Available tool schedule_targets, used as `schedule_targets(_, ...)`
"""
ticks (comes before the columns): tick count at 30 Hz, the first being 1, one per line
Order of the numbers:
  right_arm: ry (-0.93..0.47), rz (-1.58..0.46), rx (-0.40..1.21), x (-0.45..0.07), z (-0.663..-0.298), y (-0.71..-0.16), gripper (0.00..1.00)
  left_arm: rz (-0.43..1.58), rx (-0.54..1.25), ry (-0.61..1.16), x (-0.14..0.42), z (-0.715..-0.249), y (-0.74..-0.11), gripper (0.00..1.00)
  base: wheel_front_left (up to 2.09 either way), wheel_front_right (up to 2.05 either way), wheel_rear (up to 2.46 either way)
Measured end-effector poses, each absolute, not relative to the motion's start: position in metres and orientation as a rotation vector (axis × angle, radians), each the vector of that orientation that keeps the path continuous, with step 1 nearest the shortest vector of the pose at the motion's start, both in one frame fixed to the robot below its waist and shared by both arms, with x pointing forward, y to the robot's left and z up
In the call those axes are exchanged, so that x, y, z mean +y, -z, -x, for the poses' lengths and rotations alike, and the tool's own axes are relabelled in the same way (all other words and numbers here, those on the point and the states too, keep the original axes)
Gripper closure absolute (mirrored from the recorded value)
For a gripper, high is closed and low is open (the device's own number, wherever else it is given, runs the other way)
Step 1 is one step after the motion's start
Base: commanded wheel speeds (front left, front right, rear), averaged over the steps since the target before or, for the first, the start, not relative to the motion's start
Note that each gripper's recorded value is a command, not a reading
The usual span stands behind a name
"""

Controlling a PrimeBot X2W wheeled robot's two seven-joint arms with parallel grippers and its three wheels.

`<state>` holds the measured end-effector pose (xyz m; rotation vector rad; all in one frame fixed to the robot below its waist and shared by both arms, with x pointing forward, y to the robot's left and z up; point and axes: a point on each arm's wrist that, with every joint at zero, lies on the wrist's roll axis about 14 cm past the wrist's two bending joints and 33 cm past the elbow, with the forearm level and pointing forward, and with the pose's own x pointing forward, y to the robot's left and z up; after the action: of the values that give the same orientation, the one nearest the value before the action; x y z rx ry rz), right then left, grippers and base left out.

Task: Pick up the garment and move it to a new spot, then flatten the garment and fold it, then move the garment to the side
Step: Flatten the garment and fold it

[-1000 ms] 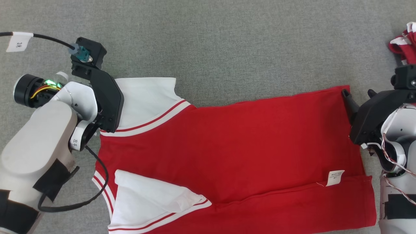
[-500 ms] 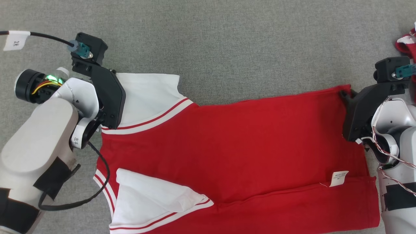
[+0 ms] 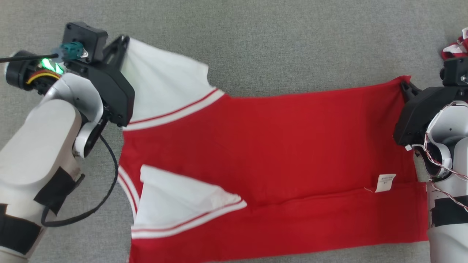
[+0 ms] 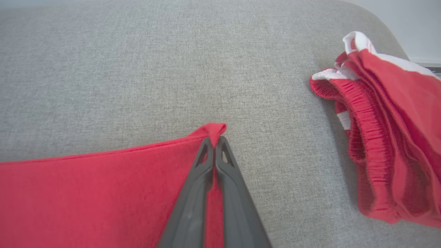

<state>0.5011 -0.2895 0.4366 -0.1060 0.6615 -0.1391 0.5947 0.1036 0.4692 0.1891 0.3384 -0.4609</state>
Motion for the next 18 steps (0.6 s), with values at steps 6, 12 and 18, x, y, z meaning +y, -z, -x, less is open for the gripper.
schedule_targets(6,0.165,0.092,0.627,-0.292,-0.504,-0.438,1.0,-0.181,0.227,0.442,0.107,-0.602,-0.487,1.0,0.0,0.0,0.0)
schedule_targets(12,0.161,0.092,0.534,-0.289,-0.512,-0.451,1.0,-0.164,0.159,0.459,0.098,-0.602,-0.498,1.0,0.0,0.0,0.0)
schedule_targets(18,0.14,0.064,0.455,-0.282,-0.512,-0.463,1.0,-0.129,0.064,0.479,0.085,-0.587,-0.513,1.0,0.0,0.0,0.0)
